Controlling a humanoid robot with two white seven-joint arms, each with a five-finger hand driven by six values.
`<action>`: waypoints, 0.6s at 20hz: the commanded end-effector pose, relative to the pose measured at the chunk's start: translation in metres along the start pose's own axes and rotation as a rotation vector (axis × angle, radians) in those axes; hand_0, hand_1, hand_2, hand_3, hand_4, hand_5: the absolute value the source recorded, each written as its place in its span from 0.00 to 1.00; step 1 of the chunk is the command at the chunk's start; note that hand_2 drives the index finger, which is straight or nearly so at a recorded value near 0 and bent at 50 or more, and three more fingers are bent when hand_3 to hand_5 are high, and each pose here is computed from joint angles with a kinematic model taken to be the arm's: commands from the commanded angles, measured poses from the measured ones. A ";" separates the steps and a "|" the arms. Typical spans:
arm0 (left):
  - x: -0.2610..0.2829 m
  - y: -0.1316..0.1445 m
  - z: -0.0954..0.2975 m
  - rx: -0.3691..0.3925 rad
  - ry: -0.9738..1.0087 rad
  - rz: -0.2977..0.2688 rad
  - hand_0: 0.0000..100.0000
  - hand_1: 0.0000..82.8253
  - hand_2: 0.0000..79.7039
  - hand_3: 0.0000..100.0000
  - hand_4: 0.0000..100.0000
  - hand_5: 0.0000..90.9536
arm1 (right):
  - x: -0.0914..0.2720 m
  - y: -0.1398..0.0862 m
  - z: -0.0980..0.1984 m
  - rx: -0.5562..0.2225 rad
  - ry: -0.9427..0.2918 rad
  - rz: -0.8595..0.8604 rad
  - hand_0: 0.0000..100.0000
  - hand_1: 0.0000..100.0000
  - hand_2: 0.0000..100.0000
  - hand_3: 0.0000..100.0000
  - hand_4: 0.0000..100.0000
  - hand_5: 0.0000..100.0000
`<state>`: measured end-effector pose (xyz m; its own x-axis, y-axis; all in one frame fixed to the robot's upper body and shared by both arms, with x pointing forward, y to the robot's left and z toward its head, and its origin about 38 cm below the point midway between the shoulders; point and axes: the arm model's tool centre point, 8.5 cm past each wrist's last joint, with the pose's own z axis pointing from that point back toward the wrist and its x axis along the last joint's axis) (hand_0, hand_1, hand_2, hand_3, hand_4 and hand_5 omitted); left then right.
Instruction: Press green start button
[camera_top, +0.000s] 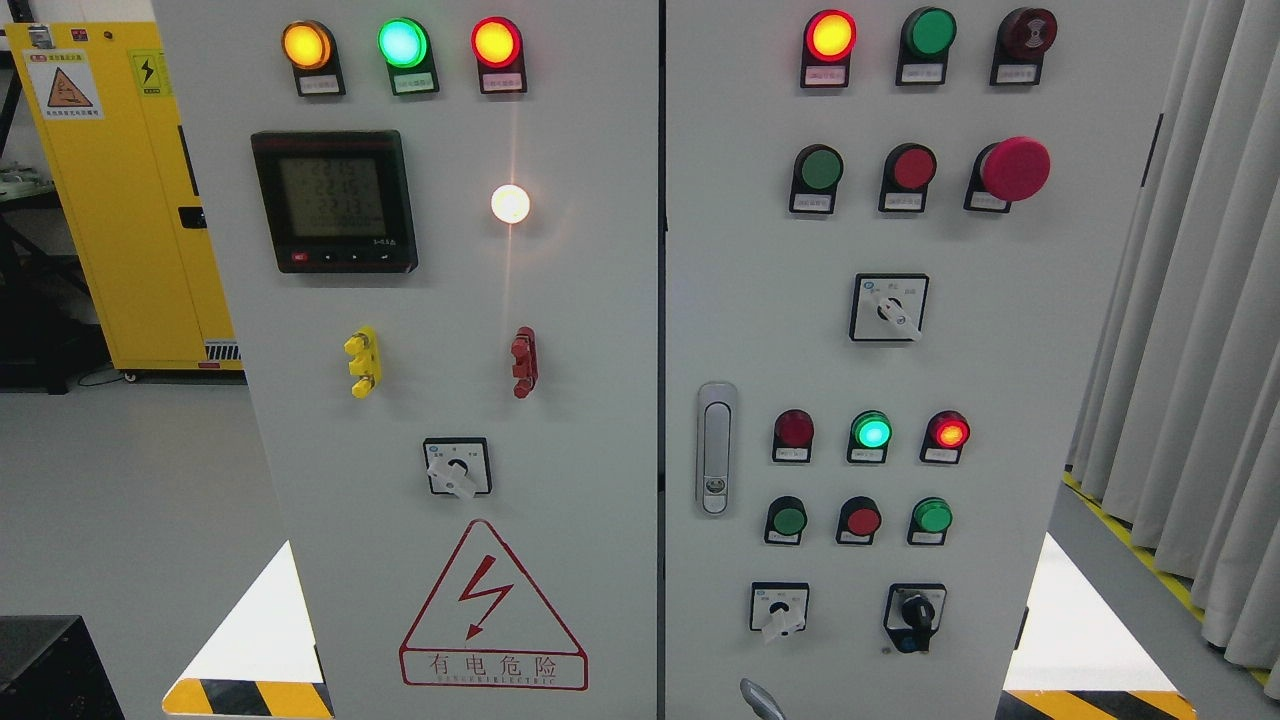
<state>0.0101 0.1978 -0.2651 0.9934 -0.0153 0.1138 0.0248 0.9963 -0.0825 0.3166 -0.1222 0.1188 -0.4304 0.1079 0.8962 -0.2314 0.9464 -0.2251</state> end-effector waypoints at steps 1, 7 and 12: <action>0.000 0.000 0.000 0.000 0.000 0.001 0.12 0.67 0.00 0.00 0.00 0.00 | 0.000 0.000 0.000 -0.001 0.001 0.000 0.50 0.64 0.00 0.00 0.00 0.00; 0.000 0.001 0.000 0.003 0.000 0.001 0.12 0.67 0.00 0.00 0.00 0.00 | 0.000 0.000 0.000 -0.001 0.001 0.000 0.50 0.64 0.00 0.00 0.00 0.00; 0.000 0.001 0.000 0.001 0.000 0.001 0.12 0.67 0.00 0.00 0.00 0.00 | 0.005 -0.005 -0.003 -0.025 -0.011 0.007 0.50 0.64 0.00 0.00 0.00 0.00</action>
<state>0.0100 0.1973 -0.2651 0.9934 -0.0151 0.1136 0.0251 0.9958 -0.0876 0.3170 -0.1229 0.1195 -0.4290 0.1098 0.8966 -0.2266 0.9478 -0.2245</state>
